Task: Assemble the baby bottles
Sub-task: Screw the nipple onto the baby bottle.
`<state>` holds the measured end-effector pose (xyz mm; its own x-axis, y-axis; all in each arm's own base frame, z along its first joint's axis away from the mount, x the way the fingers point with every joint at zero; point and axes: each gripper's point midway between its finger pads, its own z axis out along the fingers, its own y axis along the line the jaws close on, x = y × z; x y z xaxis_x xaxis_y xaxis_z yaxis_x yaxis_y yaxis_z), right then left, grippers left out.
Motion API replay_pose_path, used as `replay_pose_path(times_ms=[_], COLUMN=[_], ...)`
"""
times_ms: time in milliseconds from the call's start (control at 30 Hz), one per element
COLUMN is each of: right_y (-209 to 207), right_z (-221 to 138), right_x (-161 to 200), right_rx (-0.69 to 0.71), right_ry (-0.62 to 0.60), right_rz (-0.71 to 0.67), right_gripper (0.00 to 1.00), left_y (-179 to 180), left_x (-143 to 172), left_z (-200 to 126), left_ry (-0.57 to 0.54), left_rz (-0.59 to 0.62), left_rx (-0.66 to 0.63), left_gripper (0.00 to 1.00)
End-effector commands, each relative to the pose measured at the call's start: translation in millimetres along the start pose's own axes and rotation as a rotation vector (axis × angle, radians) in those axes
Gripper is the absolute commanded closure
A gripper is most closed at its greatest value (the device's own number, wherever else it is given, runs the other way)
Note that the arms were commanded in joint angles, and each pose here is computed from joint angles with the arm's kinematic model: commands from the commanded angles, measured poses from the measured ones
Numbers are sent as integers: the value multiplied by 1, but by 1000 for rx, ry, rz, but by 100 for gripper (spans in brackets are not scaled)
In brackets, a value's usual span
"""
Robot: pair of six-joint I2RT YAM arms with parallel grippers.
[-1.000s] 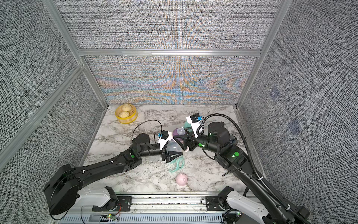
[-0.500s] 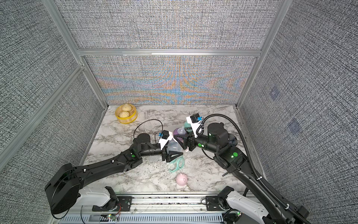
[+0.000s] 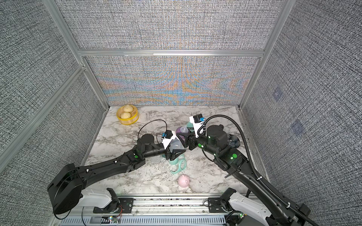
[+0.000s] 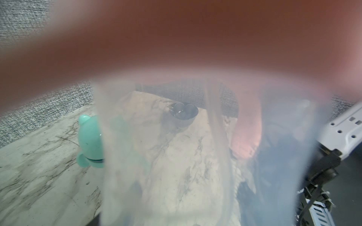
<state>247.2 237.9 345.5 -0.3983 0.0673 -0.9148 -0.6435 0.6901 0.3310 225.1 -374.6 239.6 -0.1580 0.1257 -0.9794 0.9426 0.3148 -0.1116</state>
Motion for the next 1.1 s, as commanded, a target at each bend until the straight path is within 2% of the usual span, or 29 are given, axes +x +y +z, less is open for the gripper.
replay_pose_path(times_ms=[0, 200, 333, 500, 700, 1067], right_y=[-4, -8, 1, 7, 12, 32], right_z=[4, 16, 21, 20, 21, 10], right_x=[4, 11, 9, 1, 3, 0], right_rx=[50, 121, 165, 195, 196, 100], right_ry=[-13, -64, -61, -51, -4, 18], right_rz=[27, 125, 127, 147, 160, 170], right_gripper=[59, 60, 59, 51, 30, 24], left_y=[29, 37, 40, 45, 45, 48], left_x=[-18, -20, -15, -7, 0, 8], left_z=[-4, -2, 2, 7, 15, 25], left_ry=[-80, -94, -71, -37, -11, 23], left_rz=[-11, -5, -12, -27, -46, -60], left_rx=[-170, -229, -244, -257, -242, -232], left_gripper=[100, 100, 100, 100, 100, 100])
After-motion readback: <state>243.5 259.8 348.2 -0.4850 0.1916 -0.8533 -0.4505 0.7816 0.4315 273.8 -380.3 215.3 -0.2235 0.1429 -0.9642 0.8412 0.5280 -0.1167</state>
